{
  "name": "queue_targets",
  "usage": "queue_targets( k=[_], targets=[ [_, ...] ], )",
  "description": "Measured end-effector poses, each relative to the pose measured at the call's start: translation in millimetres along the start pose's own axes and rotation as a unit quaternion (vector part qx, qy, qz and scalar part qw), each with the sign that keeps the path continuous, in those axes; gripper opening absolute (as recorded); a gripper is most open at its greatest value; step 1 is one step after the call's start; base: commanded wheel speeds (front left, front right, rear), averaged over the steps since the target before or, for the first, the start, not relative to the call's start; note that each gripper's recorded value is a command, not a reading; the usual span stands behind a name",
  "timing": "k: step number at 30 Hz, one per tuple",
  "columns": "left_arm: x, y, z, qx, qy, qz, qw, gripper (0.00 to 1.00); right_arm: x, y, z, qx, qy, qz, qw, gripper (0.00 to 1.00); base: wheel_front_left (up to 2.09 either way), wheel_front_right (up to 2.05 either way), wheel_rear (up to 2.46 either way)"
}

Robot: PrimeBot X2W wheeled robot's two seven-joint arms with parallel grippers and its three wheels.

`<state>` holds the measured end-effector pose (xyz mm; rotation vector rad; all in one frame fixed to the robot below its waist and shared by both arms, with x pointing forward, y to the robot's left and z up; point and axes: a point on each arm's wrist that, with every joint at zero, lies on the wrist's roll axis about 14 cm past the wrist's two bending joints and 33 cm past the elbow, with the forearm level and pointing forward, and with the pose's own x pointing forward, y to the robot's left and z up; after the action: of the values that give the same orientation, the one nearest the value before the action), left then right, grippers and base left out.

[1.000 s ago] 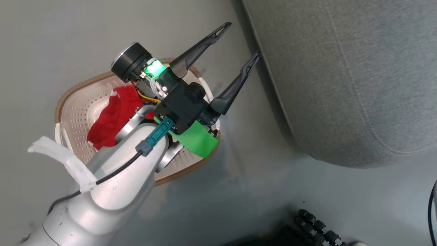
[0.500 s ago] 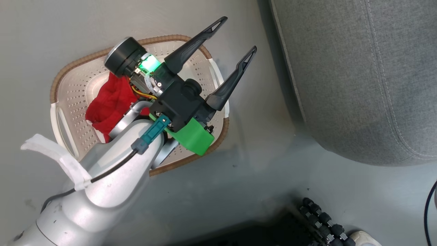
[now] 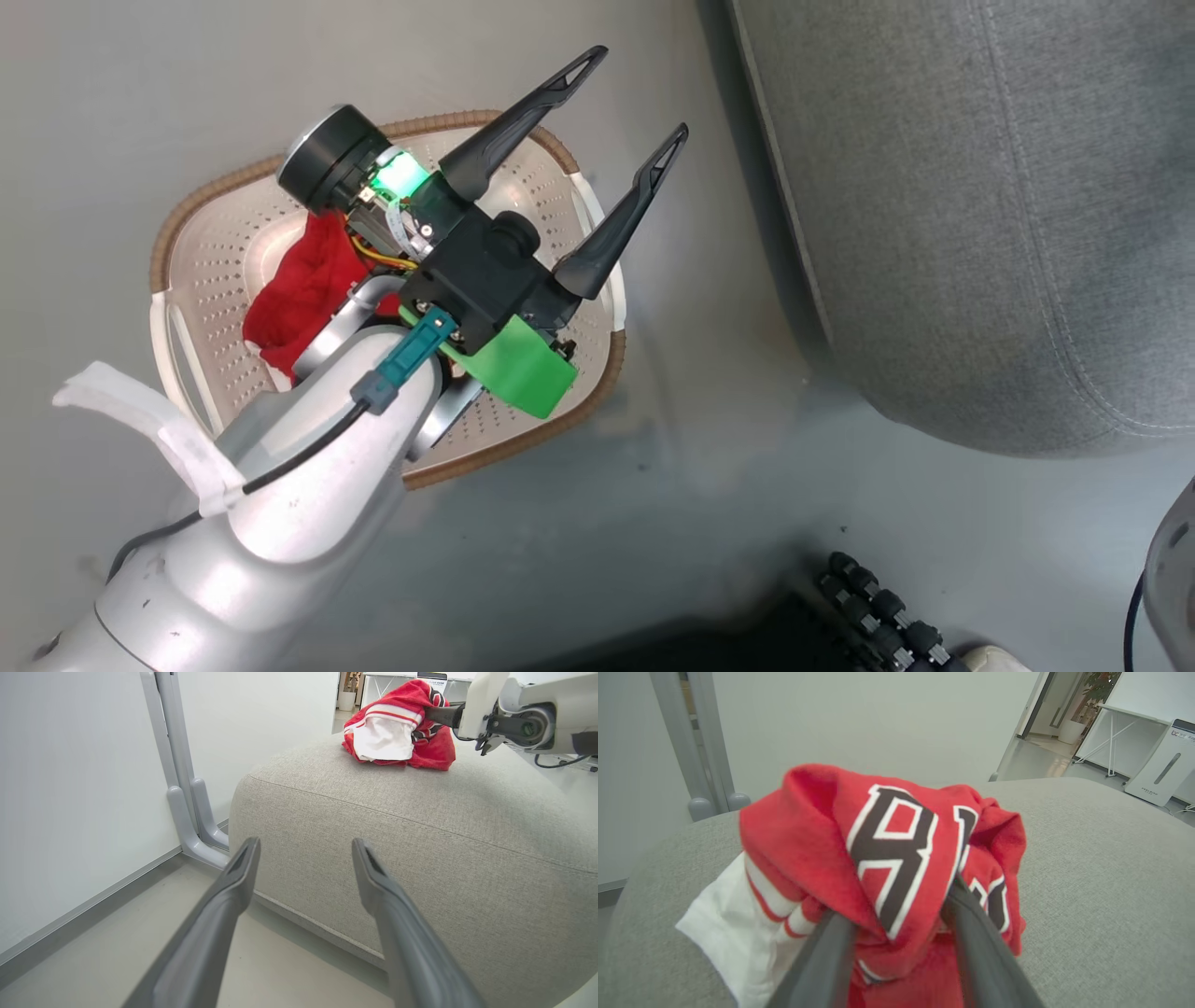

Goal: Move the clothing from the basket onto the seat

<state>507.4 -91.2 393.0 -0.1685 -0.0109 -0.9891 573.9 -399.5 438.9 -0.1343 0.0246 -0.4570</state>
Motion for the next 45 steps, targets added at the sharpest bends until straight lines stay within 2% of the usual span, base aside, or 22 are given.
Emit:
queue_targets(
  k=[7,13,25,36,45],
  targets=[
    [-1.4,-8.5,22.6,0.004,-0.010,0.008,1.000,1.00,-33.4,-8.1,7.8,0.018,-0.001,-0.002,1.000,1.00,0.00,0.00,0.00],
    [-6.9,-11.2,52.0,0.012,-0.026,0.030,0.999,1.00,-68.2,-7.3,17.4,0.018,-0.001,0.020,1.000,1.00,0.00,0.00,0.00],
    [-57.1,12.8,104.6,0.022,-0.049,0.154,0.987,1.00,-126.0,44.1,74.4,0.064,-0.058,0.120,0.989,1.00,0.00,0.00,0.00],
    [-154.1,56.0,142.5,0.044,-0.065,0.315,0.946,1.00,-170.3,124.6,118.4,0.119,-0.098,0.236,0.959,1.00,0.00,0.00,0.00],
    [-236.5,54.4,152.7,0.059,-0.062,0.406,0.910,1.00,-218.1,170.6,141.4,0.138,-0.114,0.314,0.933,1.00,0.00,0.00,0.00]
  ],
)
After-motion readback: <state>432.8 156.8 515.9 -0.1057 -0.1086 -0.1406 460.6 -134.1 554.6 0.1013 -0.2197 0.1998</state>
